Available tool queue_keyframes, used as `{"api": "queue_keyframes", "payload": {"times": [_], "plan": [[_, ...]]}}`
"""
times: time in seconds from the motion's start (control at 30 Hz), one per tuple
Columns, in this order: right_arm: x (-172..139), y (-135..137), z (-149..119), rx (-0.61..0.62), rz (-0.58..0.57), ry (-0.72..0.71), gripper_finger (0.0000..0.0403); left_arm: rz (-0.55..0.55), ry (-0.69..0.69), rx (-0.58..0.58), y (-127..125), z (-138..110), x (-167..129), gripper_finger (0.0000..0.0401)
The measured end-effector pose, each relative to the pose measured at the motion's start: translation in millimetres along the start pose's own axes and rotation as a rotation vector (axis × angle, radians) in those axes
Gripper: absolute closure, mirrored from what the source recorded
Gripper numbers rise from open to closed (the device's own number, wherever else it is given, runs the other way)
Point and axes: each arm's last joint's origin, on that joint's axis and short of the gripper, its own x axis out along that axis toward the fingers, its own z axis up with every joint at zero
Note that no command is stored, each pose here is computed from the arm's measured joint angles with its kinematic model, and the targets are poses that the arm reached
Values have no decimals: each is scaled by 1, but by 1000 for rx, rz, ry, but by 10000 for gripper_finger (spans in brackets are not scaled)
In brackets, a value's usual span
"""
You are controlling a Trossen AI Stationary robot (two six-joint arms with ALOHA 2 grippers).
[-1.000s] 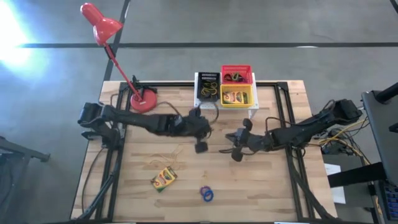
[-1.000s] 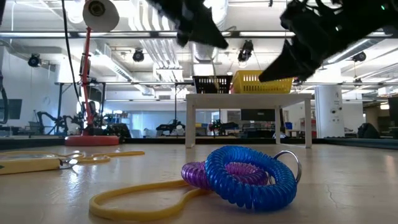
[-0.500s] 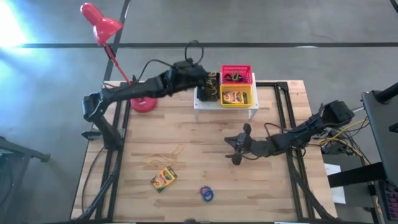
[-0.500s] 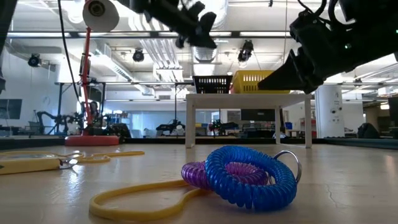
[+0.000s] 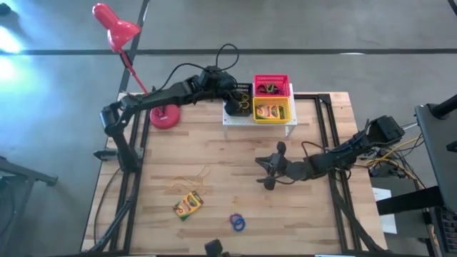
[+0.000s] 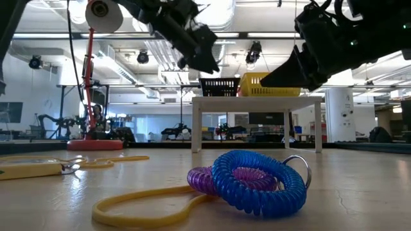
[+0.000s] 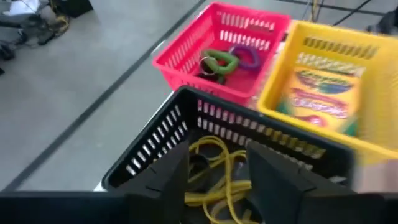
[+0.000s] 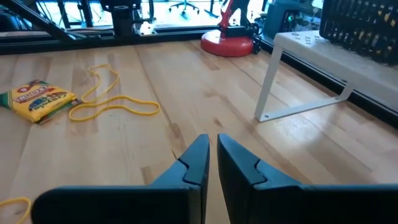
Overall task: Pick & Place Office Desk Supplies
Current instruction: Put the yellow crayon box into the yellow bin on the shelf
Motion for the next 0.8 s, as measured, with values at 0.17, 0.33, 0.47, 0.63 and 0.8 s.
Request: {"api": "queue_keyframes", "payload": {"times": [0.17, 0.33, 0.47, 0.63, 0.8], "plan": [[0, 0, 1, -4, 1, -4, 374, -55, 37, 10, -22, 12, -36, 210], [1, 3, 3, -11, 54, 1, 374, -164, 48, 84, -66, -1, -64, 213], [2, 12, 7, -62, 376, 50, 374, -270, 52, 150, -111, -31, -79, 220], [9, 29, 9, -62, 666, 112, 372, -389, 3, 199, -167, -87, -89, 224], [33, 54, 3, -43, 791, 222, 335, -412, -34, 137, -206, -141, -100, 224]]}}
